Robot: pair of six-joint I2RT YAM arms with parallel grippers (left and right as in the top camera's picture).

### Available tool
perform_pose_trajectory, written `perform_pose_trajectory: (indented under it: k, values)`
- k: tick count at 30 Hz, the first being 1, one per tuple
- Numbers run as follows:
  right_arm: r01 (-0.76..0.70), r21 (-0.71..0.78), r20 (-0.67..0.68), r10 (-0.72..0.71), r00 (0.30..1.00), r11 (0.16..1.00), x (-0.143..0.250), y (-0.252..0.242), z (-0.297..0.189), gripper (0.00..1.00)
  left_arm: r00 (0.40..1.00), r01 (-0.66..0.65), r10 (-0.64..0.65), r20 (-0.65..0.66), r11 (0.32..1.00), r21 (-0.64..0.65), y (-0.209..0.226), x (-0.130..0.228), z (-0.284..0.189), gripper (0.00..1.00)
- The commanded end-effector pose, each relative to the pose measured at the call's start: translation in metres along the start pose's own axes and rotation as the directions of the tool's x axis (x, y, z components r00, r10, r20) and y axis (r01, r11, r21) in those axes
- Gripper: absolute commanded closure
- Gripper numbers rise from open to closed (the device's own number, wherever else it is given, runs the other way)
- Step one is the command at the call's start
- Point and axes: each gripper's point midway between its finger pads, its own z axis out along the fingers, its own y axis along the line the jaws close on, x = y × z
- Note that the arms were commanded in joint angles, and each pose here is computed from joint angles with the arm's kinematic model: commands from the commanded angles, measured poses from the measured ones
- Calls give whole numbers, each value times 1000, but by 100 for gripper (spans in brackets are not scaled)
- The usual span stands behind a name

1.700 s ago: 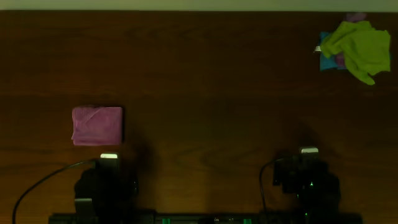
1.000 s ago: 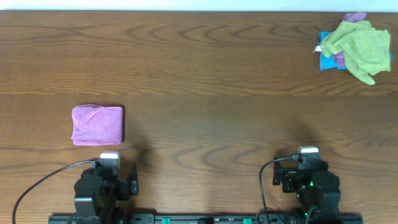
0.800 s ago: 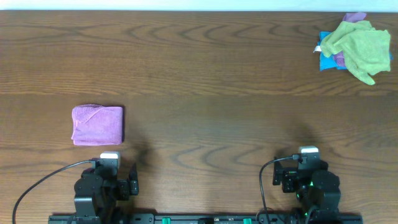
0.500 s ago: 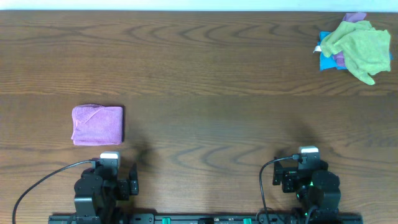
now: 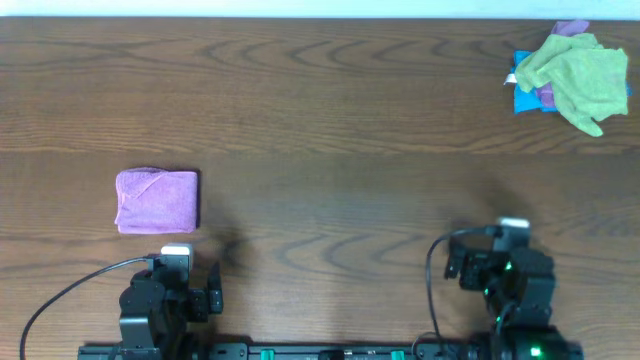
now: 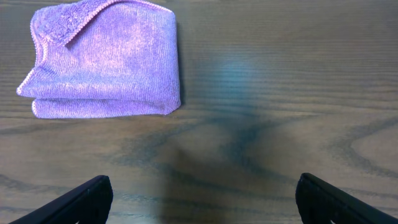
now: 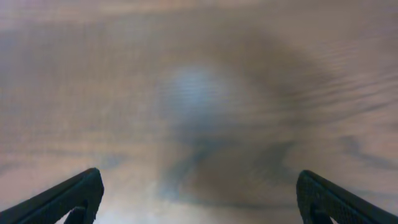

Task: Fold the cloth
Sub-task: 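Move the right gripper toward the crumpled cloth pile at top right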

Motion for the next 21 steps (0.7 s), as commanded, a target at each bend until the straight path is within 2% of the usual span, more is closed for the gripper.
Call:
perform_pose_trajectory:
  k: [1, 7, 14, 21]
  values:
    - [-35, 64, 45, 33, 998, 997, -41, -12, -14, 1, 998, -14, 14, -58, 1000, 1, 0, 16, 2, 4]
    - [-79, 145, -48, 86, 995, 986, -100, -35, -15, 1, 998, -14, 14, -58, 1000, 1, 0, 16, 2, 5]
    - [-148, 120, -131, 163, 978, 982, -157, -50, 13, 1, 998, -14, 14, -58, 1000, 1, 0, 16, 2, 5]
    - [-194, 155, -175, 221, 960, 969, -180, -76, 37, 1, 998, -14, 14, -58, 1000, 1, 0, 16, 2, 5]
